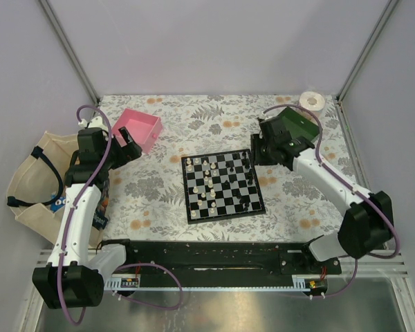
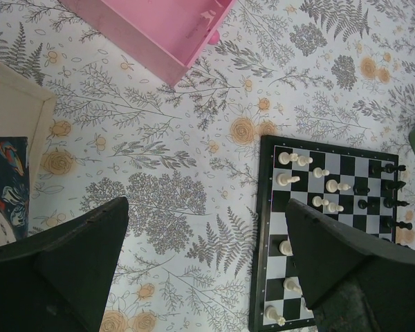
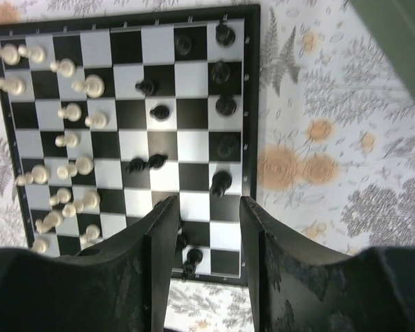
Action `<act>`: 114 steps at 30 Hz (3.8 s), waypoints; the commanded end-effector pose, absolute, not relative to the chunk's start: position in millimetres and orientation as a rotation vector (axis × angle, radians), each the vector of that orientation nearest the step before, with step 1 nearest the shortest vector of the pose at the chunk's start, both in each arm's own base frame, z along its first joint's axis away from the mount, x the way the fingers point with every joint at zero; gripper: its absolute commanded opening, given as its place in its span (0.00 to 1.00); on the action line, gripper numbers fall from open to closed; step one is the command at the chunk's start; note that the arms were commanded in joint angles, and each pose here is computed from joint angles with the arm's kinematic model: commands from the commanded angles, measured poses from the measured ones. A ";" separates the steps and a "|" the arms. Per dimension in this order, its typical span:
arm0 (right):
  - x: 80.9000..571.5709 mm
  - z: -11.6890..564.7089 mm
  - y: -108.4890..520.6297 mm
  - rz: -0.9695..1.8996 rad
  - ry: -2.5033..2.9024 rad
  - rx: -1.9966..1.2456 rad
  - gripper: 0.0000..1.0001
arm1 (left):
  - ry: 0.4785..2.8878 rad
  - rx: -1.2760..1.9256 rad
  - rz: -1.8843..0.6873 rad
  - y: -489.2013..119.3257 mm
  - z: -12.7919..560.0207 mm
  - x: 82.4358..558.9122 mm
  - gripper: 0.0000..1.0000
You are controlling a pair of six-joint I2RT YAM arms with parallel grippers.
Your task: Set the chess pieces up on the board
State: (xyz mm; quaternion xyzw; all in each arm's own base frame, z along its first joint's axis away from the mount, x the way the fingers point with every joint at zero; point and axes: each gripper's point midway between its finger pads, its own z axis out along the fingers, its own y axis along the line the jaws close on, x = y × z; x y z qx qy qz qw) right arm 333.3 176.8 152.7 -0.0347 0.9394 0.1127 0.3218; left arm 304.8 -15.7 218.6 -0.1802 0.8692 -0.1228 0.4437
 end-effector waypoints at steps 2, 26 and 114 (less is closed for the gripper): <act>285.4 150.0 198.5 0.434 2.492 -0.137 0.50 | 2.123 -0.430 -0.343 -18.9 226.8 312.3 0.99; 231.5 76.2 233.9 0.457 2.677 -0.317 0.52 | 2.174 -0.388 -0.384 -26.9 216.8 313.2 0.99; 246.7 48.3 179.1 0.347 2.720 0.017 0.34 | 2.180 -0.376 -0.422 -32.5 216.8 313.8 0.99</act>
